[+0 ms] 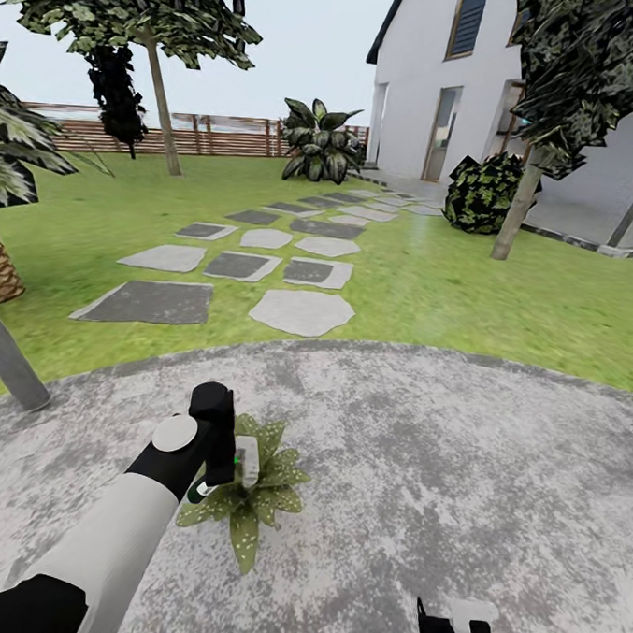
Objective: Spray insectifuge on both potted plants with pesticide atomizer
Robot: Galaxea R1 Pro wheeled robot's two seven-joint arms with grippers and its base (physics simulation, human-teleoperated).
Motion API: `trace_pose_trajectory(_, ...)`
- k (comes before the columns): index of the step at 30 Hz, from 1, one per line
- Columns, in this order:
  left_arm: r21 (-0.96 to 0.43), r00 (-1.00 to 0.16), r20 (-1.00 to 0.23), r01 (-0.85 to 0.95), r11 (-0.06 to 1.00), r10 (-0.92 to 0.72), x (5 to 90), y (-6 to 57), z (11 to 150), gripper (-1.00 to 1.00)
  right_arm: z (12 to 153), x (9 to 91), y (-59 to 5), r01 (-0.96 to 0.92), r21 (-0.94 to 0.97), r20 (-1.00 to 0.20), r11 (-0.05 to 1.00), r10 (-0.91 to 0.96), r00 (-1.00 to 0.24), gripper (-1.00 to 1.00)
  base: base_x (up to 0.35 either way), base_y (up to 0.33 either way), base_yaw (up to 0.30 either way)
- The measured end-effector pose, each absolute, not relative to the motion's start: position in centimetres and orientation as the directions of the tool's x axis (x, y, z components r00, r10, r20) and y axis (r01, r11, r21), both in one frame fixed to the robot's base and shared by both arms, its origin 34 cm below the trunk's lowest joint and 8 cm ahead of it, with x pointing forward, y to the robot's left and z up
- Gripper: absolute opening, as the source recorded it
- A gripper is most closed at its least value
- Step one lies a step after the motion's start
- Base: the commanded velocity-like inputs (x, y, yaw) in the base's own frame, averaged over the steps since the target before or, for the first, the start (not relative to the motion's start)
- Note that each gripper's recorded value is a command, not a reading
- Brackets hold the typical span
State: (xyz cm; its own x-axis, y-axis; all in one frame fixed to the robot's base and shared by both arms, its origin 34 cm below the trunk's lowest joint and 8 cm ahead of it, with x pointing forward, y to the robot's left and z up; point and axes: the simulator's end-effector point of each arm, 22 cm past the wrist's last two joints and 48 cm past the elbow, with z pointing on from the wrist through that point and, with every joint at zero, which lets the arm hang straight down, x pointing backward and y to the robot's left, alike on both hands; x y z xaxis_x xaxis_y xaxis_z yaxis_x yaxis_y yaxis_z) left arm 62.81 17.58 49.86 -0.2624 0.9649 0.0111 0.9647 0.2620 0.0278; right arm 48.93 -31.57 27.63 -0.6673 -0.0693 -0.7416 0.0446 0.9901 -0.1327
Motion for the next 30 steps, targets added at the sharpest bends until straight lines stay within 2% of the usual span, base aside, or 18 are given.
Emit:
trace_pose_trajectory(10,0.029,-0.255,-0.004,0.966,0.255,0.967,62.8,16.6,50.3,-1.00,27.8,49.1,-31.5,0.044,-0.132,-0.745,0.990,-0.070,-0.663,1.00,0.000,0.000,-0.256)
trace_pose_trajectory(16,0.019,-0.239,-0.046,0.971,0.240,0.970,62.5,13.9,50.8,-1.00,27.9,49.1,-31.5,0.044,-0.132,-0.747,0.990,-0.070,-0.662,1.00,0.000,0.000,-0.260)
trace_pose_trajectory(30,-0.045,-0.246,-0.467,0.966,0.255,0.849,63.3,3.4,53.7,-1.00,28.2,49.4,-31.5,0.045,-0.132,-0.751,0.990,-0.070,-0.656,1.00,0.000,0.000,-0.261)
